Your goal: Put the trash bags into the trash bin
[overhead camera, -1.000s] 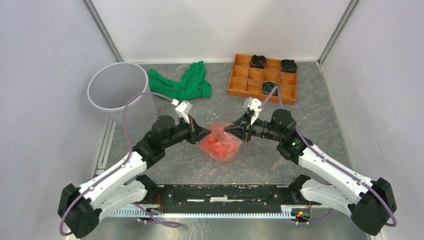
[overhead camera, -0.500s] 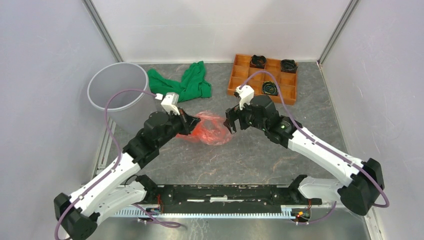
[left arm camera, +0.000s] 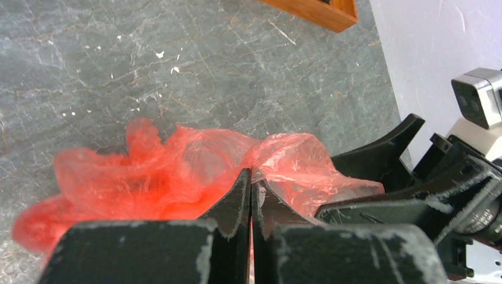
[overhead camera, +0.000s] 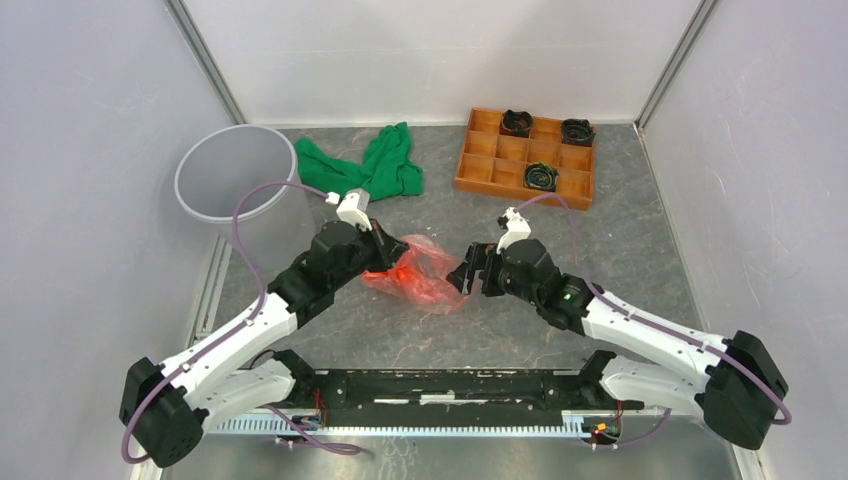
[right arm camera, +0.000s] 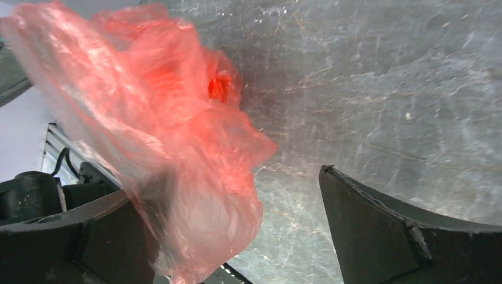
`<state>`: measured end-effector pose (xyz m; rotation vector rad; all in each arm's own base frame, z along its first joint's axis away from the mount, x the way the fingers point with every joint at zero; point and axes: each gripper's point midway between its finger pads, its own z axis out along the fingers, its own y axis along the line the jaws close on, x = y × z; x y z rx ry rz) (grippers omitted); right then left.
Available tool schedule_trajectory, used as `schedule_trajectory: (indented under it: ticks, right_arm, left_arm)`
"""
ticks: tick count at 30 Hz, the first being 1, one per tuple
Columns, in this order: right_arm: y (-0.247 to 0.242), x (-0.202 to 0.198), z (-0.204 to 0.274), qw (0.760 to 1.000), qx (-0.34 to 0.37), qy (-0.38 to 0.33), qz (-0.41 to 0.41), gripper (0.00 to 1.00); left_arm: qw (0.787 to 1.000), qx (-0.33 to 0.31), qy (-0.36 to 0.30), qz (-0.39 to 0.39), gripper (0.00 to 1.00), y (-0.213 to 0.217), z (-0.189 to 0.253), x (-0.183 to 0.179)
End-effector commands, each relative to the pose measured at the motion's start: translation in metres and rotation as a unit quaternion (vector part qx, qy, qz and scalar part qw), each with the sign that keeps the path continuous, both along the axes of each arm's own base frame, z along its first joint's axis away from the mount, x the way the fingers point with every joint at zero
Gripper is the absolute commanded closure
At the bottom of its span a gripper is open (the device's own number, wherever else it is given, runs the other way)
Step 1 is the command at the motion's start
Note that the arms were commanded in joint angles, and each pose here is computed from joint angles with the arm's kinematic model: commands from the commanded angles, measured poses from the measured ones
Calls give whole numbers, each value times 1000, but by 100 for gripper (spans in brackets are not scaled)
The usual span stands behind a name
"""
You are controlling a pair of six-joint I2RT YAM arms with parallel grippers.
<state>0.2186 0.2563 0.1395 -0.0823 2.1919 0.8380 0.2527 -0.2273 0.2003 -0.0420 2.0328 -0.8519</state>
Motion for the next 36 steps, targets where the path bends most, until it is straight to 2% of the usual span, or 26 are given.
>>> schedule_trajectory:
  ticks: [1,8,12,13,17,18,20,24,28,30,32,36]
  right_arm:
    - [11,0,3,998,40,19,-46,2]
    - [20,-18,0,1000,18,4,-6,2]
    - [22,-33,-19,1000,20,14,9,2]
    - [22,-35,-25,1000,25,16,11,6]
    - [10,-25,-44,999,26,-6,-27,29]
    - [6,-20,-45,999,18,-16,-38,43]
    - [3,-10,-48,998,-2,-33,-46,64]
    - [-10,12,-46,995,-46,-65,-61,99]
    - [-13,23,-35,992,-54,-106,-40,100]
    - [-6,20,-27,991,-45,-129,-5,99]
    - [2,14,-22,987,-37,-150,37,87]
    - [4,9,-18,984,-16,-168,54,54]
  left_arm:
    - [999,-43,11,6,98,-10,2,3]
    - [999,-36,14,10,98,-9,-2,5]
    - [999,-35,11,10,98,-9,-1,6]
    - [999,-35,11,10,98,-9,-1,6]
    - [999,-39,13,7,98,-7,-3,1]
    - [999,-39,14,7,98,-6,-5,0]
    - [999,-34,22,12,98,-3,-13,-3]
    - [999,-16,48,21,98,3,-34,-7]
    - [998,-12,54,22,98,2,-40,-6]
    - [998,-10,54,19,98,0,-39,-5]
    - [998,-13,52,16,98,-1,-35,-5]
    - [998,-21,49,14,98,-1,-31,-7]
